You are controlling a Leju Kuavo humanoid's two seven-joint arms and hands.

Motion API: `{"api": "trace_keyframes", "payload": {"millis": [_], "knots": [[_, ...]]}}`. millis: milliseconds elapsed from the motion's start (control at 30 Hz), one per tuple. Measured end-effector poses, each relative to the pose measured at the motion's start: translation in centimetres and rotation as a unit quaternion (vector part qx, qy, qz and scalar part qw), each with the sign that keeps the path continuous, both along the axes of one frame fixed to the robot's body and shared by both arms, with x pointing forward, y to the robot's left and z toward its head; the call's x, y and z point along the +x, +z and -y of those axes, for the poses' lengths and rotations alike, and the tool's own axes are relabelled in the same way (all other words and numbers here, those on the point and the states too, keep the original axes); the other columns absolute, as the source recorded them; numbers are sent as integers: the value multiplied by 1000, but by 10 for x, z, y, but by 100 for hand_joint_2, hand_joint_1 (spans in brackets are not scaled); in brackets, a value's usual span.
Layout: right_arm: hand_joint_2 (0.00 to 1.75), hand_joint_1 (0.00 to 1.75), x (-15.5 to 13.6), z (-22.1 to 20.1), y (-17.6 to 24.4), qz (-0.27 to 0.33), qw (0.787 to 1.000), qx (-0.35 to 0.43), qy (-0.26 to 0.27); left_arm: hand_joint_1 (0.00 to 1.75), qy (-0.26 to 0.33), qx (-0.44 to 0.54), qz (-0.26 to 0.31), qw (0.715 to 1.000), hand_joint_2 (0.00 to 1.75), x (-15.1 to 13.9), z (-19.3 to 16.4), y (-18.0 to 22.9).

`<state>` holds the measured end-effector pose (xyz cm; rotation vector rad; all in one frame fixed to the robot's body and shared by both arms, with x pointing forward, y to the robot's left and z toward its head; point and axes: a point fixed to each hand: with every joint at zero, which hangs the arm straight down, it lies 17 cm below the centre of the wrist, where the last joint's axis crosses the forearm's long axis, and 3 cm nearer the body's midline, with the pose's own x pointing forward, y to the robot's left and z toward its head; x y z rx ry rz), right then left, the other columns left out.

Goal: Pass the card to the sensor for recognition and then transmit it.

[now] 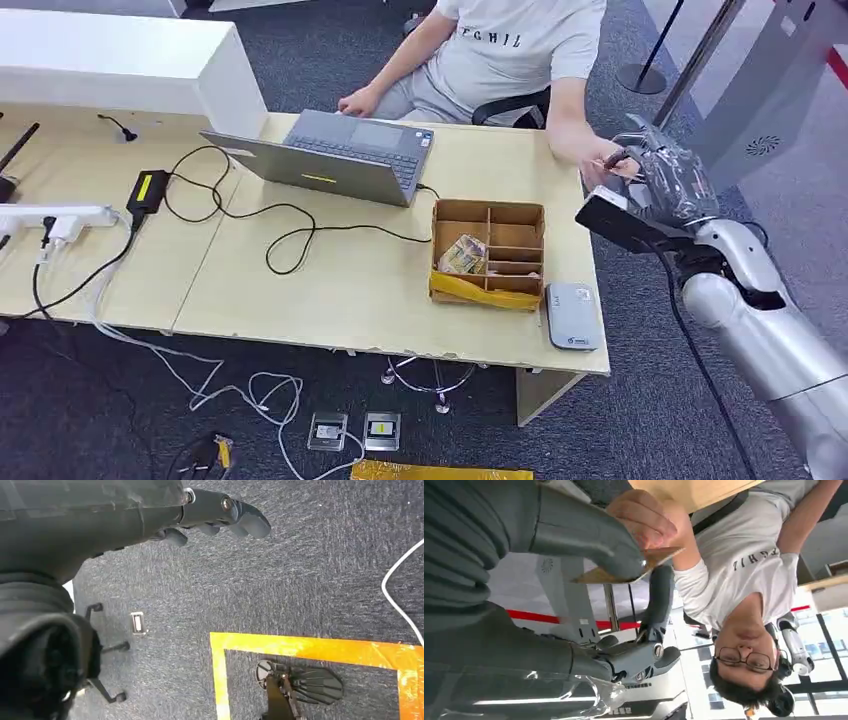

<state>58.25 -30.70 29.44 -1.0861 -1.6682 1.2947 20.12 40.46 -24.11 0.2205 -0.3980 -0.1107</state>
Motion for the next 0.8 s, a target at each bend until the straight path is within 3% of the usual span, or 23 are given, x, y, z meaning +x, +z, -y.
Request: {"api": "trace_keyframes", "payload": {"millis": [600, 633, 667, 800], "knots": [[175, 175, -18, -3, -7, -5, 1000, 9, 0, 0, -11, 8, 0, 1000, 0, -2, -4, 0], [175, 38, -18, -2, -8, -6, 1000, 9, 0, 0, -11, 8, 0, 1000, 0, -2, -4, 0], [175, 0, -19, -2, -9, -6, 1000, 9, -1, 0, -11, 8, 0, 1000, 0, -2, -4, 0], [175, 0, -20, 0, -13, -4, 1000, 8, -4, 0, -13, 9, 1, 1000, 0, -1, -4, 0]]}}
